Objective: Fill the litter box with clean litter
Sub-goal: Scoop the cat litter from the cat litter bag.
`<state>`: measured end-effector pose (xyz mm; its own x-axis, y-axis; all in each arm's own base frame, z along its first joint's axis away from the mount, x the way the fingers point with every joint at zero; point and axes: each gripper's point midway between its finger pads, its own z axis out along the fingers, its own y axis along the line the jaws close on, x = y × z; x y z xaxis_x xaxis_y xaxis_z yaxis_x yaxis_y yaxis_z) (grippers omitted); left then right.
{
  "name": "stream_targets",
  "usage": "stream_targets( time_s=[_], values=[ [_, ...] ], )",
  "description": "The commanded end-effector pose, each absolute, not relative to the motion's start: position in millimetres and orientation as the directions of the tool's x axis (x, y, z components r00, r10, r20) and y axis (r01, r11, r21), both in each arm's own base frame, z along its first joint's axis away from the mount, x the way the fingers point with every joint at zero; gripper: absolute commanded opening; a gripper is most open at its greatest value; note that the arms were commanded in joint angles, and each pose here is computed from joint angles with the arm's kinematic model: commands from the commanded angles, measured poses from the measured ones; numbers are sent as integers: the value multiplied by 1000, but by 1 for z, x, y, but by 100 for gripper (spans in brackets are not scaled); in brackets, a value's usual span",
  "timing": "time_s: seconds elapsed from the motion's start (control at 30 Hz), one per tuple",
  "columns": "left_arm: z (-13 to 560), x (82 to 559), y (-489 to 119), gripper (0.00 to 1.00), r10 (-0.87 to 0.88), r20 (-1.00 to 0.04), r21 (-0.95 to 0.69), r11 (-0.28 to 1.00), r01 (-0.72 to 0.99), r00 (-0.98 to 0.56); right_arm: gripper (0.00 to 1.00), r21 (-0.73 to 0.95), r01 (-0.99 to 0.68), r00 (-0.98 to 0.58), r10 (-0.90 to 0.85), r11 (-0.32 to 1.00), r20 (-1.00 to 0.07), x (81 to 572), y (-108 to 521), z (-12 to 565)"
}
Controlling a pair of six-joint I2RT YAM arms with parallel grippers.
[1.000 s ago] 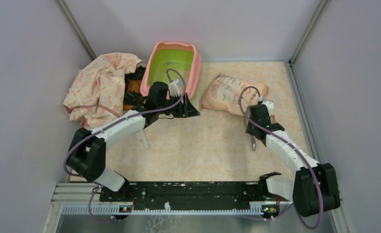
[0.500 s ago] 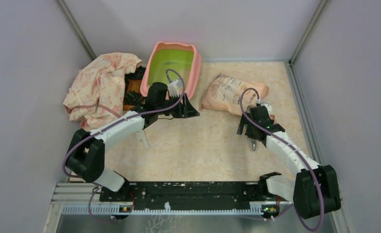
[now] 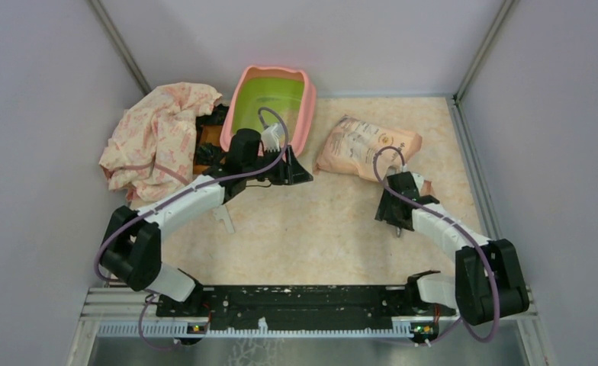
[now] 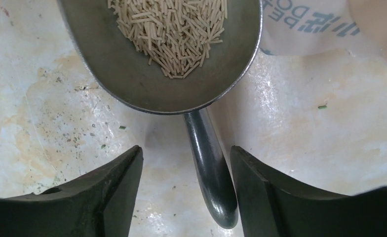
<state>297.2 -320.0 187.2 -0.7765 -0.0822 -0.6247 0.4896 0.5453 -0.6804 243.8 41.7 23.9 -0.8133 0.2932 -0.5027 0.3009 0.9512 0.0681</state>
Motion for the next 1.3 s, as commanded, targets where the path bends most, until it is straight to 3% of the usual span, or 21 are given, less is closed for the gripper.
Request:
stream_targets(
  time_s=[0.0,0.2,0.37,0.63,1.27],
  values=[
    [198,294,-317,59,-91,-641,-677,534,506,-762,62,87,344,-765,332,935,-552,260,38,30],
    [201,293,-316,59,-95,-646,-675,535,508,-758,54,80,349,-775,336,934,-535,263,38,25],
    [204,292,-314,59,-96,-651,-670,539,510,-753,52,85,358,-786,349,930,-511,268,41,18],
    [208,289,-310,59,-102,-657,-664,546,510,-747,1,91,353,-787,348,931,-509,266,41,18],
    [212,283,-307,59,-112,-667,-656,556,510,-736,0,98,268,-747,270,959,-607,245,73,63]
  ],
)
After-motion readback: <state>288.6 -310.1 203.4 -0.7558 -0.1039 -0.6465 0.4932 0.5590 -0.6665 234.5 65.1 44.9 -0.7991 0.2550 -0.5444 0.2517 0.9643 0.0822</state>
